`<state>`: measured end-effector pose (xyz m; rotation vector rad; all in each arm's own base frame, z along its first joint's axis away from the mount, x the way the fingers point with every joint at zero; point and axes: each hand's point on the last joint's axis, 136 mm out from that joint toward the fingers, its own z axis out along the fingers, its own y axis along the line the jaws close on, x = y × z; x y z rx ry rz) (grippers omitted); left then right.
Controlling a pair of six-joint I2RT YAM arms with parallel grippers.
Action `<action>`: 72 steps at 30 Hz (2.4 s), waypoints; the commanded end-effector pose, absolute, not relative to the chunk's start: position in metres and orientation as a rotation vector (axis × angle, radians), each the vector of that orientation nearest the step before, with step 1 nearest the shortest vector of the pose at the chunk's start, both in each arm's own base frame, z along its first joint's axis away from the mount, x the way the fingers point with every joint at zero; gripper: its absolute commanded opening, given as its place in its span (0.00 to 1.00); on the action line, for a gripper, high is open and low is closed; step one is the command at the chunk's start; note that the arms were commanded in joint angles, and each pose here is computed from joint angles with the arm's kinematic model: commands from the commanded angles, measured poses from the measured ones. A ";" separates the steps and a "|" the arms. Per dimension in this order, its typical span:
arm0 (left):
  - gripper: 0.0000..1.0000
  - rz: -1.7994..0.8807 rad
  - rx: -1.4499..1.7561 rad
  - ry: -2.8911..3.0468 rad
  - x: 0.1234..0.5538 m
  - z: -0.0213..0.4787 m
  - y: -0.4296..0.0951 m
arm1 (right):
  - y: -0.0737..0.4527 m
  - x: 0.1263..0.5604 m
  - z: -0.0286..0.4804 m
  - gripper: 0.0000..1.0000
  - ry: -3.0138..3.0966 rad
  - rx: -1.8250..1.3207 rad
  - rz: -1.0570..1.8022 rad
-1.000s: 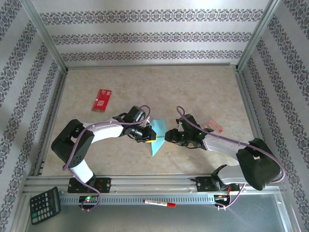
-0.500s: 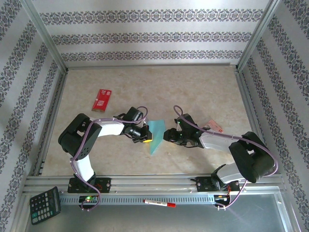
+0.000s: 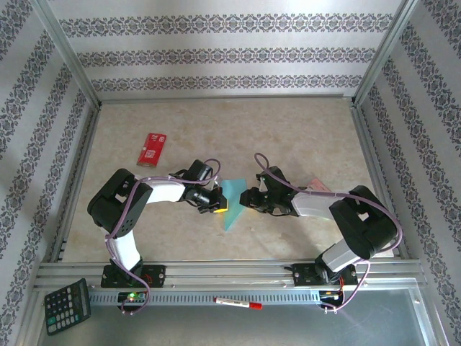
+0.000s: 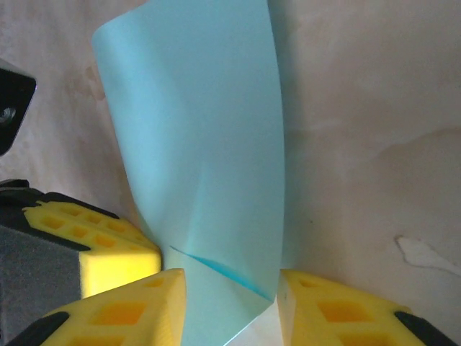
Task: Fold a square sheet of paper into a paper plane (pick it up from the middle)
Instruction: Fold the wing for the fifth time at the center of the table.
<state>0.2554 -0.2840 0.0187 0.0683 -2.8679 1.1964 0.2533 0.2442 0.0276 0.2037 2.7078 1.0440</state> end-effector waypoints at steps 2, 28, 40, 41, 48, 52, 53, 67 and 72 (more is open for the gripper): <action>0.04 1.167 0.056 -2.872 0.252 0.008 -0.278 | 0.248 0.266 0.035 0.34 2.660 0.207 1.074; 0.56 0.922 -0.897 -3.473 0.223 0.085 -0.273 | 0.256 0.245 0.066 0.00 2.567 0.806 1.140; 0.58 0.605 -1.279 -3.481 0.221 0.063 -0.289 | 0.264 0.238 0.064 0.00 2.559 0.878 1.186; 0.58 0.578 -1.287 -3.481 0.222 0.060 -0.289 | 0.265 0.238 0.064 0.00 2.557 0.880 1.190; 0.54 0.476 -1.309 -3.479 0.227 0.051 -0.291 | 0.266 0.237 0.062 0.00 2.560 0.889 1.193; 0.50 0.456 -1.322 -3.470 0.228 0.049 -0.293 | 0.266 0.237 0.061 0.00 2.561 0.892 1.194; 0.49 0.455 -1.324 -3.471 0.228 0.049 -0.293 | 0.266 0.237 0.062 0.00 2.560 0.893 1.196; 0.28 0.421 -1.343 -3.471 0.227 0.054 -0.290 | 0.269 0.237 0.057 0.00 2.572 0.890 1.190; 0.21 0.412 -1.342 -3.468 0.227 0.053 -0.290 | 0.271 0.238 0.058 0.01 2.572 0.887 1.197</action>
